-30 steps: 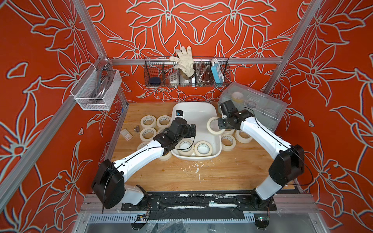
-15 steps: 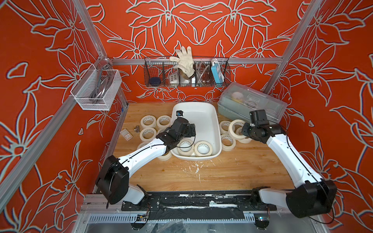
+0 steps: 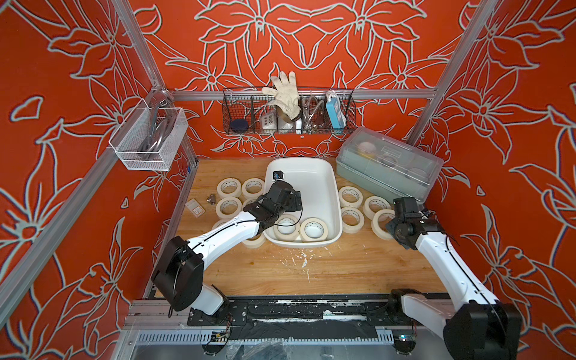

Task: Take out the art tape in the storage box
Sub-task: Place the art tape at the center of the board, then pick up the art tape from the storage box.

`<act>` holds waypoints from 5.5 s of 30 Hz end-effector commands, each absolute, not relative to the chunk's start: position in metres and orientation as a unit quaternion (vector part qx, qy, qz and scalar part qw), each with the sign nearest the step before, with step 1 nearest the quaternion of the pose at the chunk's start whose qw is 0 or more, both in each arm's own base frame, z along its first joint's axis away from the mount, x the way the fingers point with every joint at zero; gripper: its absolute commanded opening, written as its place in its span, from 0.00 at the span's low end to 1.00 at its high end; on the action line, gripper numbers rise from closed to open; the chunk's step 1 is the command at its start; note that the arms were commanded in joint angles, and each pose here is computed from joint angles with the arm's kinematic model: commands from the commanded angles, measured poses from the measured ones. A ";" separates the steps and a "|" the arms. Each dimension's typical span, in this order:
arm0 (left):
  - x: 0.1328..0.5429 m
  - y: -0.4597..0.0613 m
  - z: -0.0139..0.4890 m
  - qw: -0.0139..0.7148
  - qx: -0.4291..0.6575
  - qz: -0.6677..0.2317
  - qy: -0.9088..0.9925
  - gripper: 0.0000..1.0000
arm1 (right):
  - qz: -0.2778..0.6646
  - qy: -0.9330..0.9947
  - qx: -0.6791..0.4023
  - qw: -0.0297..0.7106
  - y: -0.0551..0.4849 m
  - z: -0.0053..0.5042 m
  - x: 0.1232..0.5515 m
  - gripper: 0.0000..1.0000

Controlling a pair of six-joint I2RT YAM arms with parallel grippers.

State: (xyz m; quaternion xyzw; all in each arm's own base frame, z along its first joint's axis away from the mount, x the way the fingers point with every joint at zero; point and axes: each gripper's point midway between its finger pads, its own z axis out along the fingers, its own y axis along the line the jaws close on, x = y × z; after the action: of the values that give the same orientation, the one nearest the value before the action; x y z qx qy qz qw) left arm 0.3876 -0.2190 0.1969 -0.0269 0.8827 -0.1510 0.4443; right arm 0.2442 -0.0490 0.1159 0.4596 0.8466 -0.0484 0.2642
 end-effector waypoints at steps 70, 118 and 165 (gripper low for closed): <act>0.348 -0.236 0.174 0.228 0.149 -0.104 0.957 0.83 | 0.295 0.886 0.089 0.347 0.086 0.203 0.315 0.78; 0.381 -0.195 0.038 0.096 0.238 0.069 0.964 0.55 | 0.370 0.880 0.048 0.293 0.121 0.176 0.325 0.78; 0.332 -0.208 0.188 0.196 0.000 0.070 0.978 0.03 | 0.244 0.914 -0.126 0.300 0.282 0.192 0.304 0.75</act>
State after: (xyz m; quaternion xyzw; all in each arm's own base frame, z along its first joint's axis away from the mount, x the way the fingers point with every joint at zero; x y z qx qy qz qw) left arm 0.3372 -0.2057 0.1657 0.0135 0.9797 0.0964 0.1752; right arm 0.2978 0.2870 0.1952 -0.1267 0.9027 0.2941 0.2874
